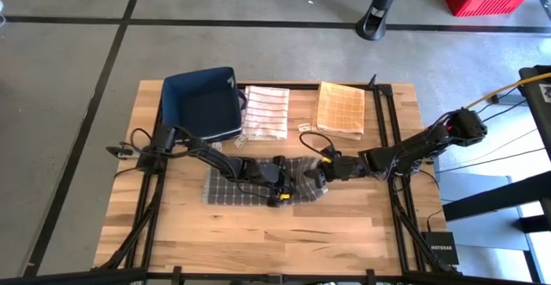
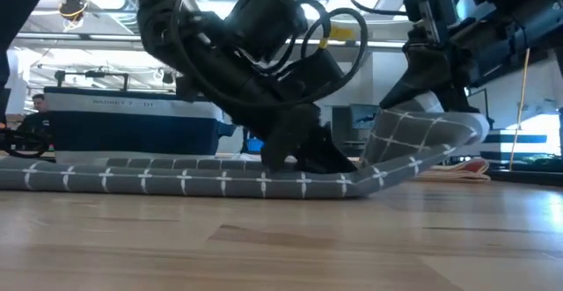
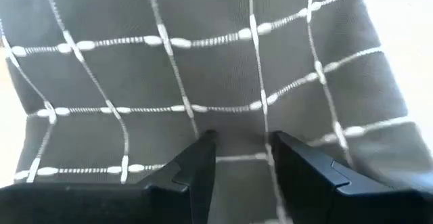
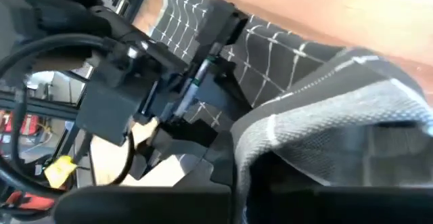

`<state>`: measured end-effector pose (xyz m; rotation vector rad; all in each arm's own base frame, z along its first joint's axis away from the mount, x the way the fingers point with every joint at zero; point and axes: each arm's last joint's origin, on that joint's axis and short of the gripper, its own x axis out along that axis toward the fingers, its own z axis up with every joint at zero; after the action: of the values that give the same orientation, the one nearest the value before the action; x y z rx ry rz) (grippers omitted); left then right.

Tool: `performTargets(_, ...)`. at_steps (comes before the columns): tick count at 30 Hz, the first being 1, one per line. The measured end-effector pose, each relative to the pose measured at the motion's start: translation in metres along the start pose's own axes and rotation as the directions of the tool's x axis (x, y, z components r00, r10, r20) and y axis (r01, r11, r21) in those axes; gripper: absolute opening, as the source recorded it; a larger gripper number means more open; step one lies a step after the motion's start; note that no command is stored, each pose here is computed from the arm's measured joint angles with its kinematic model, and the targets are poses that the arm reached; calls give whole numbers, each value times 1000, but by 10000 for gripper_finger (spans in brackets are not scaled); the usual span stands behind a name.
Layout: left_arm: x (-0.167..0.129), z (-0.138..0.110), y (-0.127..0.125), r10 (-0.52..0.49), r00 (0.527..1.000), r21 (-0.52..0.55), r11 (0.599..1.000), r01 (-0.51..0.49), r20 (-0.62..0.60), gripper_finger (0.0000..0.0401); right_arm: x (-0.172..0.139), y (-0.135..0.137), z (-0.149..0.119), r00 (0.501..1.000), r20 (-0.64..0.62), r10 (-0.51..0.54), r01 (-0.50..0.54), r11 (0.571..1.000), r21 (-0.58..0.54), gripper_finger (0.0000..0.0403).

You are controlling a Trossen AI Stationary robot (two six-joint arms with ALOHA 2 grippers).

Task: Fold towel
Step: Fold the gray towel

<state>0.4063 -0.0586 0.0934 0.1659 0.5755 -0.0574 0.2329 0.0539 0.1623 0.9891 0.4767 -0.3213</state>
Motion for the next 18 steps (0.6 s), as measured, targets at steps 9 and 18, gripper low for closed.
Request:
performTargets(9,-64,38,1,-12,986,-22,1000,8,-169,140,-1,-4,-1,999,-14,-51,51,997,-54,13)
performTargets(18,-68,-16,0,-15,934,-110,994,-26,-357,140,0,-7,-3,996,-34,-78,77,997,-25,14)
